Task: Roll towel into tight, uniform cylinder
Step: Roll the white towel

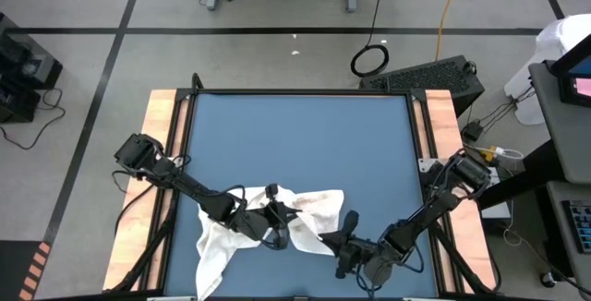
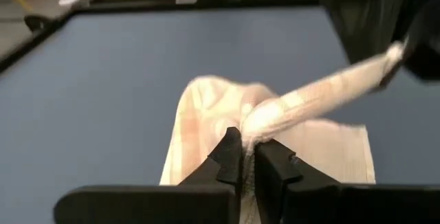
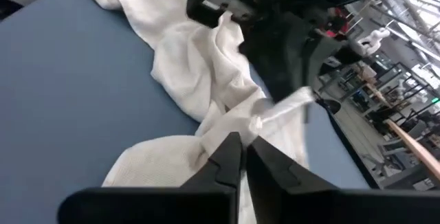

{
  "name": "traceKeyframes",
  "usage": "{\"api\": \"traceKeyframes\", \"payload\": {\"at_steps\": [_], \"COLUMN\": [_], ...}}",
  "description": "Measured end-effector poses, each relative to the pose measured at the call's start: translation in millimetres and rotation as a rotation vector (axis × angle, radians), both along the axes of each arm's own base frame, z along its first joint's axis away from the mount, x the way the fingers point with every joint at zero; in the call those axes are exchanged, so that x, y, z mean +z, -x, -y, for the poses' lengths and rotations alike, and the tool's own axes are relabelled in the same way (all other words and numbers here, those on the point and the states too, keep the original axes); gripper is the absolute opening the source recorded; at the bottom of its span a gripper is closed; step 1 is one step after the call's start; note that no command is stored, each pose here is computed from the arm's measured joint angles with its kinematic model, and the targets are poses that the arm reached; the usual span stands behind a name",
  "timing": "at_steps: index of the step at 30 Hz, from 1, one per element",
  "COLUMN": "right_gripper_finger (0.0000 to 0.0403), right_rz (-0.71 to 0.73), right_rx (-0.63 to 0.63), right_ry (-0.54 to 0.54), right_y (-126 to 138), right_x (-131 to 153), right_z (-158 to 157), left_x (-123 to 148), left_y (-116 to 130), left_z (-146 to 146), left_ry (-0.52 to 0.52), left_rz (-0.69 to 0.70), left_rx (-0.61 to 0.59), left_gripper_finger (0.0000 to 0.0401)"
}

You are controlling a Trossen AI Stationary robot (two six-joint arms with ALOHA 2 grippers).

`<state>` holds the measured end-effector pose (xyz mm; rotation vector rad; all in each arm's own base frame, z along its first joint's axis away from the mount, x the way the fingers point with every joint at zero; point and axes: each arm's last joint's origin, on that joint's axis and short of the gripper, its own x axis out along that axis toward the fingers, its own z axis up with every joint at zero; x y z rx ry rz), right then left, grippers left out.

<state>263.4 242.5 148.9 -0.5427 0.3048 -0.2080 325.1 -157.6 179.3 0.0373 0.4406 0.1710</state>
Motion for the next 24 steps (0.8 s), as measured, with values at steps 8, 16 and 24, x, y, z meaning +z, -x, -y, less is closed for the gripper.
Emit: {"api": "traceKeyframes", "payload": {"at_steps": [8,16,24], "right_gripper_finger": [0.0003,0.0001,0.0001], "right_rz": [-0.111,-0.233,-0.250], "right_rx": [0.019,-0.001,-0.003], "right_ry": [-0.103,-0.213,-0.243], "right_y": [21.0,31.4,46.1], "right_x": [9.3,0.6,8.2], "right_z": [3.6,9.0,6.8], "left_x": [9.8,26.7,17.3], "left_y": [36.0,88.8,133.2], "left_z": [2.4,12.9,10.8], "left_ry": [0.096,0.166,0.130], "left_rz": [-0.189,-0.334,-0.421], "left_rx": [0.071,0.135,0.351], "left_gripper_finger": [0.0126,0.0147,0.0148]}}
